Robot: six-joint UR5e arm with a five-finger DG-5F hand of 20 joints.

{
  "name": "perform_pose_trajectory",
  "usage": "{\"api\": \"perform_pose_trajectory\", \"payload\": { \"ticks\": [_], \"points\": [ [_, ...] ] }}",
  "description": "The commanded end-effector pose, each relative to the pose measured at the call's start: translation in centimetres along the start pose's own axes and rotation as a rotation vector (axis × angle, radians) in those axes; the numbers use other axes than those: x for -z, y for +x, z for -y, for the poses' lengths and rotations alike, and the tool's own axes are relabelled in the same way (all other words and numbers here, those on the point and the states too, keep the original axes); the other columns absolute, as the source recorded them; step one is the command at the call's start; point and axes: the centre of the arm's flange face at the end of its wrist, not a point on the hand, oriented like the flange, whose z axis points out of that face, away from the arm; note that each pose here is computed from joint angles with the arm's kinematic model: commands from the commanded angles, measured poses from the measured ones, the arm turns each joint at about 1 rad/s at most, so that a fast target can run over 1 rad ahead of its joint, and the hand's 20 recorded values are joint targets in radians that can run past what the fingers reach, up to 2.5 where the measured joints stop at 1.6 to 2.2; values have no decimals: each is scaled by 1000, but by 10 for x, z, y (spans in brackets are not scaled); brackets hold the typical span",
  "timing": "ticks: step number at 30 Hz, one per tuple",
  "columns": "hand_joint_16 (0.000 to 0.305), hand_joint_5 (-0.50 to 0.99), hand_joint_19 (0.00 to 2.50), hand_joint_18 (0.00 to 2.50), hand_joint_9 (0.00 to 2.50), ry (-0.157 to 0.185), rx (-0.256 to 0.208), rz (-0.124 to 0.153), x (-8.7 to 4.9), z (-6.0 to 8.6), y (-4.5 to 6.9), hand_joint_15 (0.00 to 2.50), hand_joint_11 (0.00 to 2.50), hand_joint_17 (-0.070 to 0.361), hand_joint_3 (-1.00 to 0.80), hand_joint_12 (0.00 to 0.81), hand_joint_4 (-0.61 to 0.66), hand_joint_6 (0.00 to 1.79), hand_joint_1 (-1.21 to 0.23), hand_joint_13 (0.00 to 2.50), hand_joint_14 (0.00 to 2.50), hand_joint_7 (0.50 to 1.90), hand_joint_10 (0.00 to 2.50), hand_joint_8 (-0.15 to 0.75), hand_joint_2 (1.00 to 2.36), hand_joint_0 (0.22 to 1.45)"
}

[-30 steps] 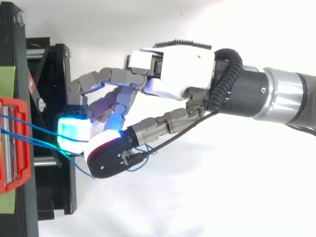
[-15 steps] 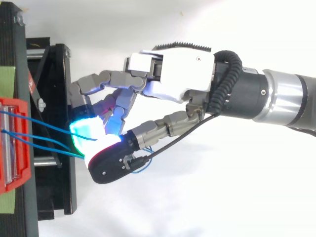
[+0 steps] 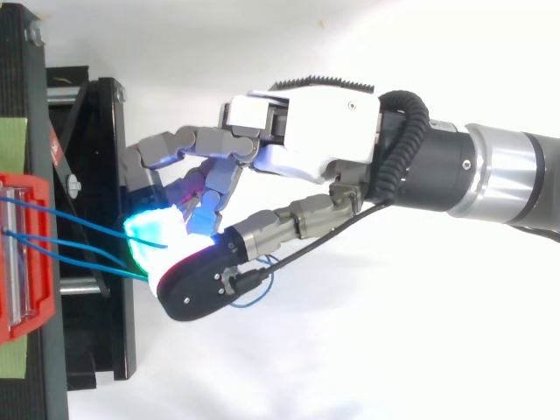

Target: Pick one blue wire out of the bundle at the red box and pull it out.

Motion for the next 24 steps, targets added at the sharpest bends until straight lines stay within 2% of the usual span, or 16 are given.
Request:
{"api": "perform_pose_trajectory", "payload": {
  "ticks": [1,8,12,15,19,23,24],
  "points": [
    [47,35,566,613,1273,0,-3,-1,0,0,1,292,390,107,-378,343,234,501,-583,665,11,1496,15,201,1009,545],
    [53,42,529,677,1321,-2,0,1,0,0,-1,274,382,120,-262,371,257,502,-620,706,10,1482,17,227,1011,578],
    [55,42,516,706,1335,-2,-3,-1,0,0,1,275,408,125,-219,385,244,507,-652,719,10,1606,16,243,1011,580],
    [56,29,511,712,1350,-2,-2,-1,0,0,1,275,422,126,-212,386,236,565,-660,727,10,1537,15,243,1010,583],
    [56,29,506,712,1342,-2,-2,-1,0,0,1,273,409,125,-204,384,246,565,-668,728,9,1516,16,238,1011,586],
    [54,27,509,704,1323,-3,-2,1,0,0,1,277,429,122,-188,381,209,558,-689,718,10,1564,15,244,1012,591],
    [54,19,505,701,1319,-4,-1,1,0,0,1,278,454,122,-177,381,178,614,-690,714,10,1487,16,249,1012,591]
  ]
}}
